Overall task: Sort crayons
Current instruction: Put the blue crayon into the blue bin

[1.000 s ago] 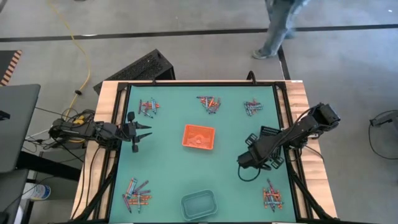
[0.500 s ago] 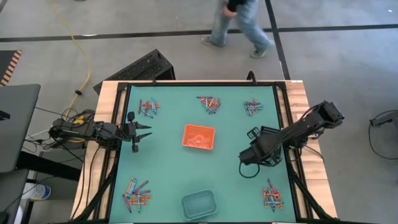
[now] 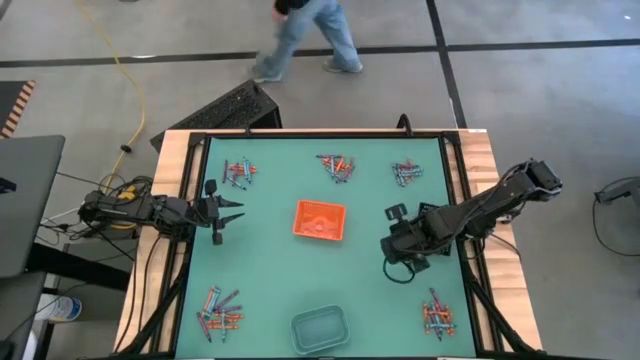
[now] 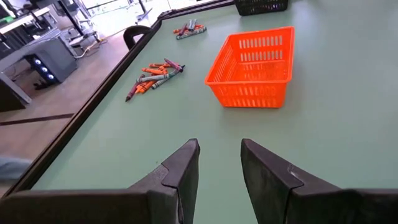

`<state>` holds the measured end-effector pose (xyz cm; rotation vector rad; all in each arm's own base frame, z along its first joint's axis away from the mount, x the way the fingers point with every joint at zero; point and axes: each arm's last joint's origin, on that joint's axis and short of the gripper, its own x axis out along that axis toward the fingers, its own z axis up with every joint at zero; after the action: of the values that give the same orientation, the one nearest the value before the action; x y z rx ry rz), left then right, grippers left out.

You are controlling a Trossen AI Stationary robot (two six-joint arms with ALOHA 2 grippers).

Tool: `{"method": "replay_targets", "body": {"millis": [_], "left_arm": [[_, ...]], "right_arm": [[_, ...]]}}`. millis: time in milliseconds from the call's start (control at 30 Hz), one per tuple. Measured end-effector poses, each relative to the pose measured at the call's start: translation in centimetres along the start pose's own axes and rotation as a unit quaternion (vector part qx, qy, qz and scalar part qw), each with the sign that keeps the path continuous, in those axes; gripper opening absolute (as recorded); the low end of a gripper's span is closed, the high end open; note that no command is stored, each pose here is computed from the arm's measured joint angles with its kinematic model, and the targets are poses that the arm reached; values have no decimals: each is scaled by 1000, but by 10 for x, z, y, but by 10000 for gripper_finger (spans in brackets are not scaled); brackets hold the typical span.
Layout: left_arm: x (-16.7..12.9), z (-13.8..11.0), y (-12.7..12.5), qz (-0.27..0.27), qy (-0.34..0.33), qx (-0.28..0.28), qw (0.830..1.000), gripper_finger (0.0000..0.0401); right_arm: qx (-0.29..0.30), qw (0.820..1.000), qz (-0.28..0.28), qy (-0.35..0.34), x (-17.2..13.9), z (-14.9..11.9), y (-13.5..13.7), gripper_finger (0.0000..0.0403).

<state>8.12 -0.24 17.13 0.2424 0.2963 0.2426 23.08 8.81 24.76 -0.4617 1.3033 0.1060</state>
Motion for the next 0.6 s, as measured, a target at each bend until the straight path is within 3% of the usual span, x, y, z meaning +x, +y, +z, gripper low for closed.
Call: {"method": "replay_targets", "body": {"millis": [200, 600], "left_arm": [[0, 0, 0, 0, 0, 1, 1000, 110], [0, 1, 0, 1, -3, 58, 998, 110]], "right_arm": [[2, 998, 2, -58, -1, 11, 0, 118], [4, 995, 3, -101, -2, 20, 1, 118]]}}
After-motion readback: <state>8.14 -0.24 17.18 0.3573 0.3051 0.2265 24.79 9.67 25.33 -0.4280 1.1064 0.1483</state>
